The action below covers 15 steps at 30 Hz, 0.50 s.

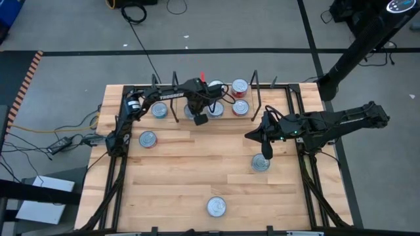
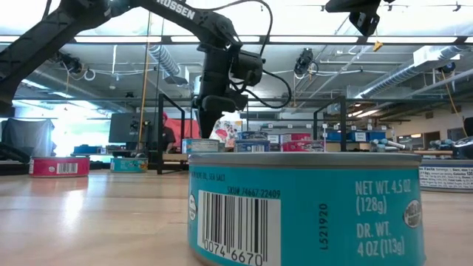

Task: Stack canned seafood by type on shelf
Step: Adjust the light blue tuna can on the shelf, then move the top left light blue tuna can to the center of the table

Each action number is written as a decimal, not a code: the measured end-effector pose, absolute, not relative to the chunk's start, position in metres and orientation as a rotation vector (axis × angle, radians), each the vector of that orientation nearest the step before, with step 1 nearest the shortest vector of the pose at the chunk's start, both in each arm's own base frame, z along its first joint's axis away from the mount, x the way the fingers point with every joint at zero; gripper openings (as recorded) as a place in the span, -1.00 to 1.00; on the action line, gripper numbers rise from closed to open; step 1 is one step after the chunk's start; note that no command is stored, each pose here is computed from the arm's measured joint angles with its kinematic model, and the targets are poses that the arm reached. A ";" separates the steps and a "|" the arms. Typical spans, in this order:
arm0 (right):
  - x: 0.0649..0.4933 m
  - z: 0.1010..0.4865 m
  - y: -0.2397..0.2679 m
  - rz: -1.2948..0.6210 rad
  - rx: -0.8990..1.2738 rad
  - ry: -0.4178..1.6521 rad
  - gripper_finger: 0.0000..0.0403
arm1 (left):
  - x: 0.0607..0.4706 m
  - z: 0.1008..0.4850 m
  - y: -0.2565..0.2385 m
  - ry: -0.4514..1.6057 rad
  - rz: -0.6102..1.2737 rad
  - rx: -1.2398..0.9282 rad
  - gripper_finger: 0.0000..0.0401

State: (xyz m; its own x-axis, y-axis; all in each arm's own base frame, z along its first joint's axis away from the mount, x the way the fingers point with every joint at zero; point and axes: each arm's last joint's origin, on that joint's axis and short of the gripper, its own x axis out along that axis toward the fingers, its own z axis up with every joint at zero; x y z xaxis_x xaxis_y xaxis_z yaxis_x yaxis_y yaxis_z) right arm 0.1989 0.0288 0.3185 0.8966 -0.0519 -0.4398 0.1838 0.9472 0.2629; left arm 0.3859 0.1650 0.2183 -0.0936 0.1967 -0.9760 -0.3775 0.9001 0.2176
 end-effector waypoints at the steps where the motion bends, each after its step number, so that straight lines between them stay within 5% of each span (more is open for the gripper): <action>1: 0.199 0.318 0.029 -0.124 0.305 0.444 -0.96 | 0.386 0.219 0.166 1.592 0.483 -0.144 -1.00; 15: 0.199 0.318 0.029 -0.124 0.305 0.443 -0.95 | 0.389 0.264 0.174 1.496 0.511 -0.152 -1.00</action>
